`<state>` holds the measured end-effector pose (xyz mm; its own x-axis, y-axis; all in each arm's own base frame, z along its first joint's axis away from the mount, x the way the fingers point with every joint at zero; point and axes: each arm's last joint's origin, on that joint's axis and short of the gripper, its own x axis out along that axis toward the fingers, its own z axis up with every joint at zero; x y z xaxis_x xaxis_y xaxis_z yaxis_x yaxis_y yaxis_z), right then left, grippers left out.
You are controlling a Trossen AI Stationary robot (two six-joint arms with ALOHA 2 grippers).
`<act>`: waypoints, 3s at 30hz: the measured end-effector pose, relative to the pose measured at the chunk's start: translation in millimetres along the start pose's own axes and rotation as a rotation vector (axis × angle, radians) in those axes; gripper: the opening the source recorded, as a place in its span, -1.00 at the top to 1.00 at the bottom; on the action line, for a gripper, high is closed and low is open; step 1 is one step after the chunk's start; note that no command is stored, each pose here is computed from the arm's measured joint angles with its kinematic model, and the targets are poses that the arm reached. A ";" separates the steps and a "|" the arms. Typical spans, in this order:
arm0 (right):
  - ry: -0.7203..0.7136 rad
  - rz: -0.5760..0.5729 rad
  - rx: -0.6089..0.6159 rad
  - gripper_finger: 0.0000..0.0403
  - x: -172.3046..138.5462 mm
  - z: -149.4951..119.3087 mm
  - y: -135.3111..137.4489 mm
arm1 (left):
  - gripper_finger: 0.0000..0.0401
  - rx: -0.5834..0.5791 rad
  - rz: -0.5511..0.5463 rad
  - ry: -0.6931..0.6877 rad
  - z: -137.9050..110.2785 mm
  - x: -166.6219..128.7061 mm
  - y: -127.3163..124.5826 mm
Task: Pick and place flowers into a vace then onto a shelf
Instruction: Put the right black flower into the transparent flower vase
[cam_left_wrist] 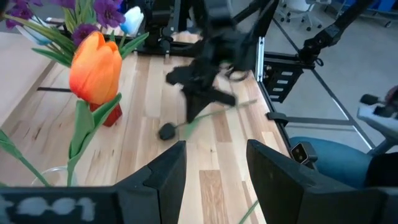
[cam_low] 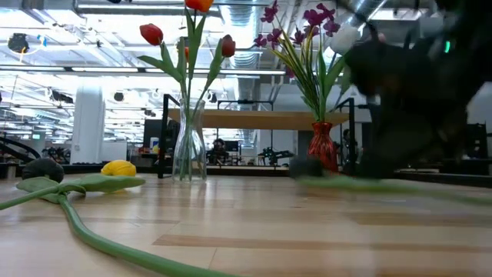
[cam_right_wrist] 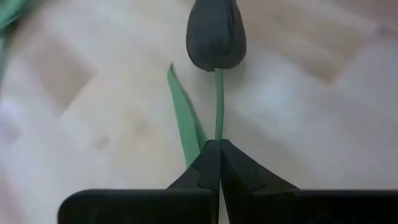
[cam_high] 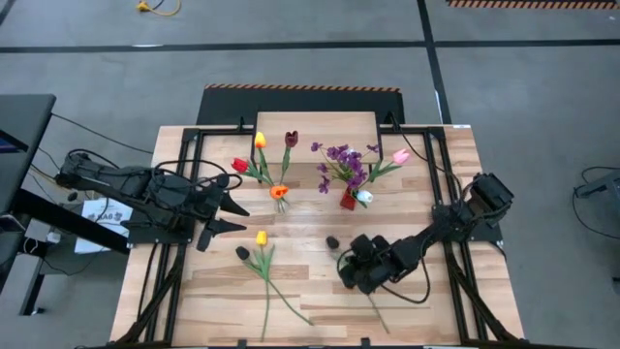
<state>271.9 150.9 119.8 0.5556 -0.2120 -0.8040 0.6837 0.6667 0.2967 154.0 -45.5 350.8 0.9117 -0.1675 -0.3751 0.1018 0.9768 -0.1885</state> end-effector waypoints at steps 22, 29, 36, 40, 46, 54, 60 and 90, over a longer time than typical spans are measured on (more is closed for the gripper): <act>-0.246 0.111 -0.456 1.00 -78.5 66.9 101.3 | 0.21 0.008 -0.032 -0.013 5.2 25.2 -6.0; -0.452 0.139 -0.619 1.00 -130.1 104.2 137.0 | 0.21 0.048 -0.046 -0.063 9.9 25.2 -7.3; -0.602 0.176 -0.723 1.00 -176.9 133.6 157.5 | 0.21 0.103 -0.061 -0.155 18.8 27.6 -9.9; -0.655 0.188 -0.745 1.00 -190.3 148.7 161.5 | 0.21 0.149 -0.093 -0.265 29.4 30.3 -13.5; -0.693 0.194 -0.739 1.00 -200.8 166.2 162.2 | 0.21 0.174 -0.160 -0.422 43.9 32.6 -18.7; -0.683 0.227 -0.750 1.00 -196.6 177.2 160.7 | 0.21 0.177 -0.198 -0.521 53.4 28.0 -17.1; -0.685 0.224 -0.742 1.00 -194.2 182.4 159.2 | 0.21 0.169 -0.198 -0.504 53.3 38.2 -13.5; -0.681 0.236 -0.754 1.00 -193.4 183.3 159.5 | 0.21 0.189 -0.216 -0.550 56.9 73.6 -8.7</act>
<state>360.1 167.2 417.1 0.9464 -0.2199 -0.2367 0.1801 0.9673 -0.1787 242.9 -58.7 376.5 0.9293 -0.3194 0.1854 0.3295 0.9438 -0.0251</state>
